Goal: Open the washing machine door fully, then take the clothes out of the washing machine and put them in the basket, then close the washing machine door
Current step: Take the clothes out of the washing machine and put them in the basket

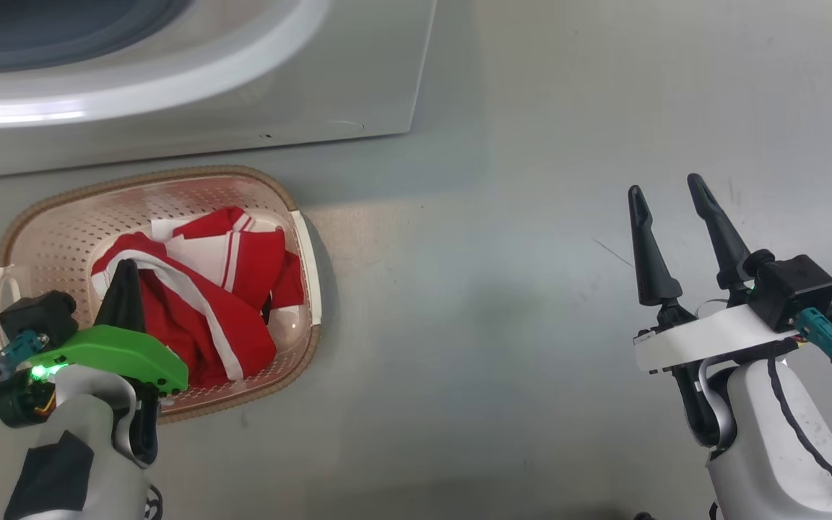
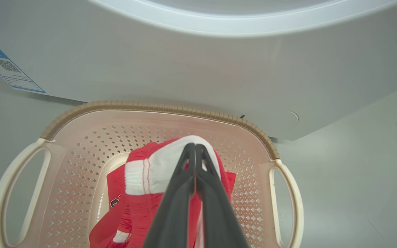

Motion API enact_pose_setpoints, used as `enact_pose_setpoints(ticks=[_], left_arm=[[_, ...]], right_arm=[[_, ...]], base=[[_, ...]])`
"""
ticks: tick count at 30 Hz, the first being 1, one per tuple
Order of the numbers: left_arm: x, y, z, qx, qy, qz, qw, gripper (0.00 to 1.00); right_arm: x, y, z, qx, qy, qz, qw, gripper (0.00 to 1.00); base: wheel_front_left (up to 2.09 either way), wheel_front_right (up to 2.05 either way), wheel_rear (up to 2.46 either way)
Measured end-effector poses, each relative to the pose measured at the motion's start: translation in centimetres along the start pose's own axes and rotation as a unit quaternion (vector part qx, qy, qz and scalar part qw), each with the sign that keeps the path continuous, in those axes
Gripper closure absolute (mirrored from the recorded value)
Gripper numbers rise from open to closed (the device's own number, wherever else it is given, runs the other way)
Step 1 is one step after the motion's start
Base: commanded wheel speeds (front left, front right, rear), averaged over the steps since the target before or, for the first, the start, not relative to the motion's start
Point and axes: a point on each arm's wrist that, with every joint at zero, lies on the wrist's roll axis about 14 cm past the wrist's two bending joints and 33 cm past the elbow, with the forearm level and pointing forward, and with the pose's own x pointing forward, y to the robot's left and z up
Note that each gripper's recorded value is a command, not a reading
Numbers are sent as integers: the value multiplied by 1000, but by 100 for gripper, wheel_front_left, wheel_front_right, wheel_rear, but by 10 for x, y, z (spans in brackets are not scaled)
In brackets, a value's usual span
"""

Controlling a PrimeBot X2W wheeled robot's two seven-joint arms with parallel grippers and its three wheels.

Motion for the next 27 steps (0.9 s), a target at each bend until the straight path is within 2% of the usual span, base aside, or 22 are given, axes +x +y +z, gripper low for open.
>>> enact_pose_setpoints(ticks=[7, 8, 9, 10, 11, 18, 27], left_arm=[[29, -1, -25, -1, 32, -3, 999, 100], [33, -1, -29, -1, 37, -3, 999, 93], [36, -1, -33, 0, 43, -4, 999, 62], [38, 0, -39, 1, 51, -3, 999, 22], [39, 3, -47, 1, 61, 1, 998, 0], [34, 15, -79, 3, 107, 17, 994, 0], [33, 12, -45, 11, 65, 16, 998, 0]], right_arm=[[8, -19, -18, -6, 17, -22, 1000, 0], [9, -22, -20, -7, 19, -25, 999, 0], [11, -24, -22, -8, 20, -27, 999, 0], [13, -26, -23, -9, 20, -29, 999, 0], [15, -28, -25, -10, 21, -30, 999, 0], [18, -34, -36, -13, 33, -36, 999, 0], [18, -27, -20, -13, 14, -29, 999, 0]], base=[[0, 0, 0], [0, 0, 0], [0, 0, 0], [0, 0, 0], [0, 0, 0], [0, 0, 0], [0, 0, 0]])
